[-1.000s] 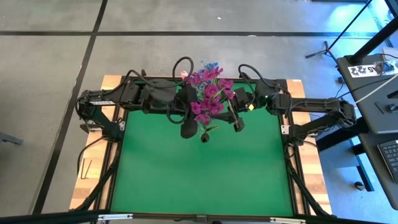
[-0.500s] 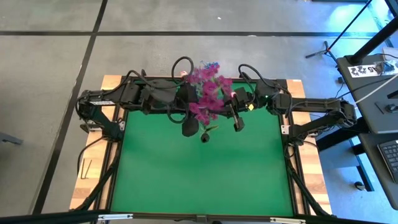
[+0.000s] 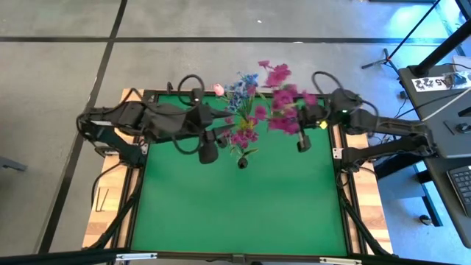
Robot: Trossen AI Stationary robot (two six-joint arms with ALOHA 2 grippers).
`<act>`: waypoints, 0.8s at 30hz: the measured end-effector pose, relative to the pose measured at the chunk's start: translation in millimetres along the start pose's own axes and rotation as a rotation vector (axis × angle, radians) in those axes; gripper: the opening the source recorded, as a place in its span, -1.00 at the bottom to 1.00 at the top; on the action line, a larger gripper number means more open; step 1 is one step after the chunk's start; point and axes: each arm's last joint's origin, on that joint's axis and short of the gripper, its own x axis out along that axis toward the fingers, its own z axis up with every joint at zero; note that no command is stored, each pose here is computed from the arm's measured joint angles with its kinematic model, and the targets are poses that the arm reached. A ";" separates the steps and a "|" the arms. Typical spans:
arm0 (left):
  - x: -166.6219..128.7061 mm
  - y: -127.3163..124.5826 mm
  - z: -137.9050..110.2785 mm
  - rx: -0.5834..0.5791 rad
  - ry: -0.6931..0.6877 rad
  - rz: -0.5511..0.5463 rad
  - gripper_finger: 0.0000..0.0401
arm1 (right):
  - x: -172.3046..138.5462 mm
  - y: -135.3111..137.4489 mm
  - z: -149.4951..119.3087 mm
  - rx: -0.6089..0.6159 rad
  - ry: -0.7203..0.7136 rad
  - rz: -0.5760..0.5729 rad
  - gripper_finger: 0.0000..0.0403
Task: Sort flowers into vase by color
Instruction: Put the violet flowers into the transparent vase
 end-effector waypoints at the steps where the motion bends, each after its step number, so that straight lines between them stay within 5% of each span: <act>1: -4.3 0.8 -0.4 0.001 0.004 0.009 -0.33 | -5.6 1.7 1.6 -0.009 -0.011 -0.007 -0.96; 6: -22.6 1.6 -3.2 0.000 0.009 0.045 -0.33 | -39.2 12.4 -0.9 -0.027 -0.063 -0.044 -0.94; 12: -33.0 -3.7 -16.0 0.015 0.019 0.095 -0.33 | -66.2 22.4 -36.5 -0.017 -0.170 -0.084 -0.96; 17: -32.3 -8.2 -39.3 -0.003 0.006 0.170 -0.33 | -69.4 24.2 -72.5 0.006 -0.212 -0.123 -0.94; 24: -45.3 -7.6 -74.1 -0.023 -0.072 0.112 -0.35 | -64.3 22.9 -108.2 0.018 -0.222 -0.173 -0.96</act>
